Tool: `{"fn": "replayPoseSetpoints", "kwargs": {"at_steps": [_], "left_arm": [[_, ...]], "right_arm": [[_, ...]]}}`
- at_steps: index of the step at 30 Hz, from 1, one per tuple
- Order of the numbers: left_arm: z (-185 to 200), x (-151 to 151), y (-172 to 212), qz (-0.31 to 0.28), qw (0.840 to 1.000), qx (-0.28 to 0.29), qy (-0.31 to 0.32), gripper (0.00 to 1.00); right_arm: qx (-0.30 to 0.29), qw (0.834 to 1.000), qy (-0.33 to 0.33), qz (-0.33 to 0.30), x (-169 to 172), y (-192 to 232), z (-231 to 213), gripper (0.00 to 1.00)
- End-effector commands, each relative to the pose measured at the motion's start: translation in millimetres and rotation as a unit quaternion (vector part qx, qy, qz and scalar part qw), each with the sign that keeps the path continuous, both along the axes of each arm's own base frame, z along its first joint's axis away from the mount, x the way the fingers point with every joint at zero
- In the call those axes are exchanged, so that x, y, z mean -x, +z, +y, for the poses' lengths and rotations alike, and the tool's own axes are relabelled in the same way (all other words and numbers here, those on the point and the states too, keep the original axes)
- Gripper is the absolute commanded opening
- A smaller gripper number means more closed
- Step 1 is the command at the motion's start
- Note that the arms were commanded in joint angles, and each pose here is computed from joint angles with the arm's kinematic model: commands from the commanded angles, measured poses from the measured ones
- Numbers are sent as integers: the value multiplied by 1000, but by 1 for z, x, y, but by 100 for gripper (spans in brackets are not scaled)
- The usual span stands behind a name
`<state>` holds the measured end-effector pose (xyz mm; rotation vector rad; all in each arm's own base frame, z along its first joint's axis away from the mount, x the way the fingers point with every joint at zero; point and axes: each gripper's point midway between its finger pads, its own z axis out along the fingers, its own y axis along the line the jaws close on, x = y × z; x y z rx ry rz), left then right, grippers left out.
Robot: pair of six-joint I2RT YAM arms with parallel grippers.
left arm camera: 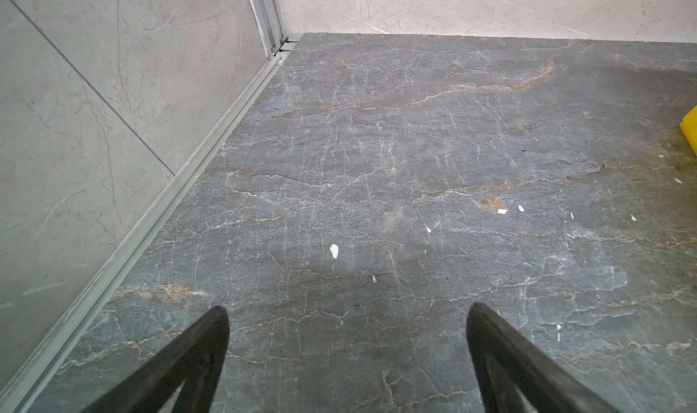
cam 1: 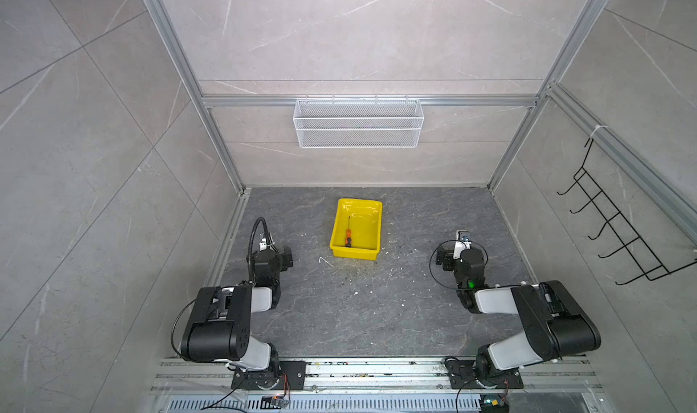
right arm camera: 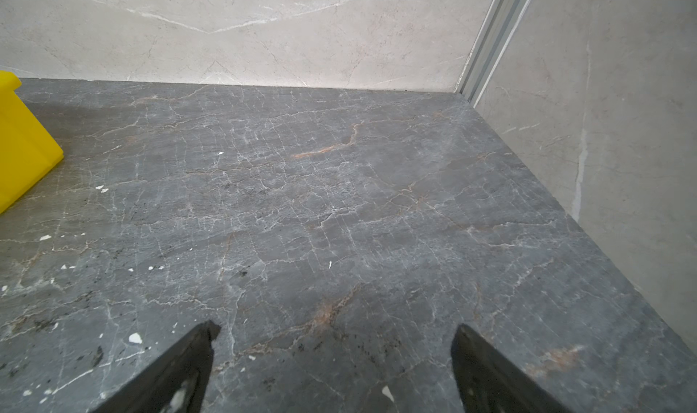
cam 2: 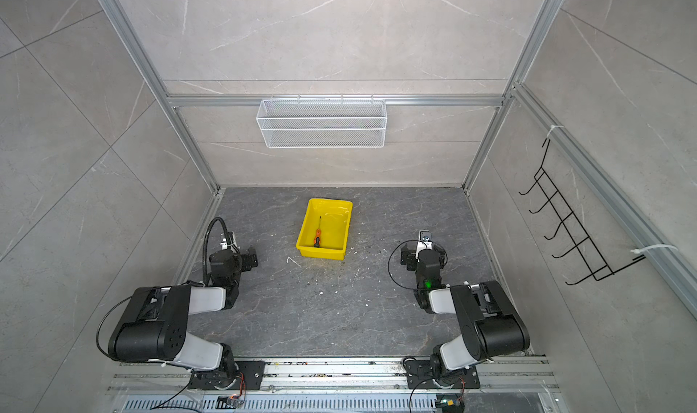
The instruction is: Put the screwdriver in the bin
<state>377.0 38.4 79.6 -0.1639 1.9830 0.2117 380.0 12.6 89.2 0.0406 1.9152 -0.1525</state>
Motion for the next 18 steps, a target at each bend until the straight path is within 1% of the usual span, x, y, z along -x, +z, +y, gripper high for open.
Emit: {"fn": "replayPoseSetpoints", "kwargs": {"at_steps": [1,18], "left_arm": [[1,-3,9,-23,1000,5,1,100],[1,-4,9,-23,1000,5,1,100]], "right_arm": [[-6,1000,2,-9,-6,6,1,99],[-6,1000,2,-9,-6,6,2,99]]}}
